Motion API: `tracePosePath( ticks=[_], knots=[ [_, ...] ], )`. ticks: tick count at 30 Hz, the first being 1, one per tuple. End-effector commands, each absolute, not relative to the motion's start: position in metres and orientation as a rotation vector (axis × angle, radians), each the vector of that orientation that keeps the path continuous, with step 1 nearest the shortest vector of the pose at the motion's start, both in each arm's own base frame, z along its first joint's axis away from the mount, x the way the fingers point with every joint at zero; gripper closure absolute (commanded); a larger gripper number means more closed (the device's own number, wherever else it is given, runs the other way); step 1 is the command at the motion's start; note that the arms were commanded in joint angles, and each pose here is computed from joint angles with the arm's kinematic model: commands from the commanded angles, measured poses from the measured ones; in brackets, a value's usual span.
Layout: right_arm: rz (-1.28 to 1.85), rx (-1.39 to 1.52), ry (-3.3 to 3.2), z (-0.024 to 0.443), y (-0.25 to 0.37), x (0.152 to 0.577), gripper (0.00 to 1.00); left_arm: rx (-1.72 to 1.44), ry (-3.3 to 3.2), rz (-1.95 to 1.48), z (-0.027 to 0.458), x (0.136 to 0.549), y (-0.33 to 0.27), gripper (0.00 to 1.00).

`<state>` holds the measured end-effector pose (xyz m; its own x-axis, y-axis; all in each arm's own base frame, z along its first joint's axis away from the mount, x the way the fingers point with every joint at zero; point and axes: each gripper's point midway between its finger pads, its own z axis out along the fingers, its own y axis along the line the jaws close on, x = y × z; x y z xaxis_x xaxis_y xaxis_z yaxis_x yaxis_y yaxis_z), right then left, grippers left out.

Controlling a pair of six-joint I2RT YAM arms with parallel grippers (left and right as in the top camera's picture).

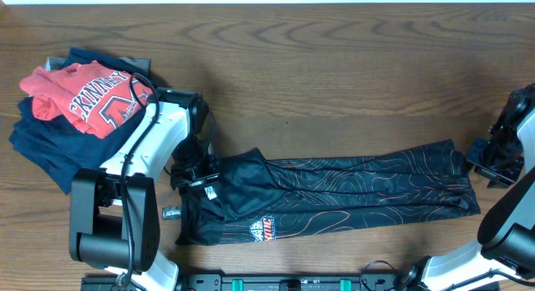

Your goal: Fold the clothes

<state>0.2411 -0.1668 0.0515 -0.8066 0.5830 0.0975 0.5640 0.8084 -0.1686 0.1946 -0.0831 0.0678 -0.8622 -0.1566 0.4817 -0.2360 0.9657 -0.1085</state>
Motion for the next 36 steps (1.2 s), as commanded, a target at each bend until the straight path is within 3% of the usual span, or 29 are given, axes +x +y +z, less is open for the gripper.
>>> tracePosePath(
  ticks=[1, 5, 9, 11, 13, 15, 17, 21, 26, 29, 32, 34, 36],
  knots=[
    [0.122, -0.832, -2.879, 0.037, -0.158, 0.24, 0.37, 0.264, -2.7, 0.248, 0.063, 0.208, -0.083, 0.55],
    [0.134, -0.848, -2.905, 0.024, -0.16, 0.242, 0.28, 0.253, -2.79, 0.289, 0.056, 0.23, -0.087, 0.55],
    [0.145, -0.861, -2.932, 0.014, -0.162, 0.244, 0.28, 0.25, -2.854, 0.319, 0.052, 0.246, -0.09, 0.43],
    [0.15, -0.866, -2.941, 0.009, -0.163, 0.245, 0.28, 0.256, -2.885, 0.33, 0.05, 0.254, -0.091, 0.42],
    [0.154, -0.875, -2.951, 0.005, -0.164, 0.245, 0.33, 0.252, -2.918, 0.343, 0.047, 0.263, -0.092, 0.38],
    [0.156, -0.882, -2.953, 0.002, -0.164, 0.244, 0.52, 0.263, -2.95, 0.36, 0.044, 0.272, -0.094, 0.34],
    [0.144, -0.889, -2.962, -0.002, -0.163, 0.245, 0.61, 0.26, -2.979, 0.375, 0.041, 0.281, -0.095, 0.33],
    [0.123, -0.895, -2.979, -0.007, -0.161, 0.246, 0.54, 0.258, -2.993, 0.383, 0.036, 0.287, -0.096, 0.32],
    [0.117, -0.9, -2.992, -0.013, -0.16, 0.246, 0.53, 0.258, -2.988, 0.381, 0.035, 0.286, -0.096, 0.32],
    [0.072, -0.908, -3.021, -0.017, -0.156, 0.252, 0.7, 0.256, -2.996, 0.385, 0.035, 0.288, -0.097, 0.32],
    [0.006, -0.911, -3.067, -0.02, -0.151, 0.261, 0.8, 0.254, -3.014, 0.395, 0.035, 0.293, -0.097, 0.32],
    [0.004, -0.915, -3.085, -0.02, -0.152, 0.265, 0.96, 0.248, -3.024, 0.401, 0.035, 0.295, -0.099, 0.32],
    [0.03, -0.93, -3.106, -0.02, -0.158, 0.27, 0.99, 0.233, -3.034, 0.405, 0.035, 0.297, -0.102, 0.32]
  ],
)
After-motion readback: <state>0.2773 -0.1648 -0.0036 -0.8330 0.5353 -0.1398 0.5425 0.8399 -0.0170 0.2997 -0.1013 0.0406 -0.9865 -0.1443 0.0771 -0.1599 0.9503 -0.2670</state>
